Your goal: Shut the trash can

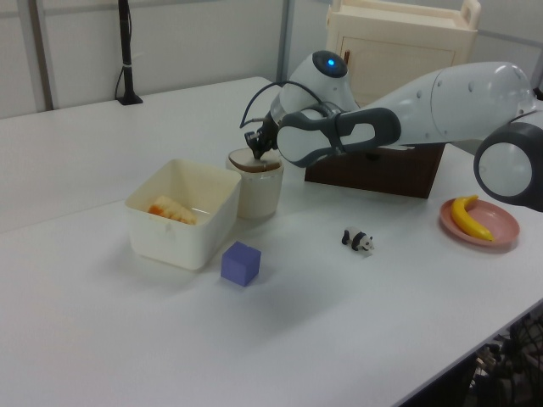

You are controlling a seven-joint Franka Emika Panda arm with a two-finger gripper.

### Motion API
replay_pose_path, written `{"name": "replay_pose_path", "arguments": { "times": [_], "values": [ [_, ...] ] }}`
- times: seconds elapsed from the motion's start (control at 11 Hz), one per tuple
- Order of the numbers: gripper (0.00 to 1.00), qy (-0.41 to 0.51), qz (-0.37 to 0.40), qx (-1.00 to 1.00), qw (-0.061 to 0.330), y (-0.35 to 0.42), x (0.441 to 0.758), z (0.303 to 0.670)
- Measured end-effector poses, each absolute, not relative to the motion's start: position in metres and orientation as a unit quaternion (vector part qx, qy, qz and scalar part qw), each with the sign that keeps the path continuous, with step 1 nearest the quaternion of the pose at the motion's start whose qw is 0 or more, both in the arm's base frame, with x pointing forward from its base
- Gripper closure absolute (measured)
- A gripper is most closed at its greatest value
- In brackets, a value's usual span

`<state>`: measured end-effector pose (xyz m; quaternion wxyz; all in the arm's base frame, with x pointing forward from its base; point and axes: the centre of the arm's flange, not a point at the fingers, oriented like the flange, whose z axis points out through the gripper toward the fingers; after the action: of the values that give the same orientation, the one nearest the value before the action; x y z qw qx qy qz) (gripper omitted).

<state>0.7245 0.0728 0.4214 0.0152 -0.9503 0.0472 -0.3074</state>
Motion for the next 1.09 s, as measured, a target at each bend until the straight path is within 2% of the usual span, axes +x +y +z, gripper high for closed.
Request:
{"name": "replay_pose_path", "arguments": {
  "times": [0.55, 0.82, 0.91, 1.09],
  "values": [
    [0.99, 0.048, -0.289, -0.956, 0.009, 0.071, 0.718, 0.424],
    [0.94, 0.062, -0.197, -0.978, -0.016, 0.062, 0.679, 0.491],
    [0.87, 0.068, -0.161, -0.984, -0.024, 0.059, 0.66, 0.514],
    [0.58, 0.074, -0.085, -0.993, -0.041, 0.055, 0.618, 0.548]
  ]
}}
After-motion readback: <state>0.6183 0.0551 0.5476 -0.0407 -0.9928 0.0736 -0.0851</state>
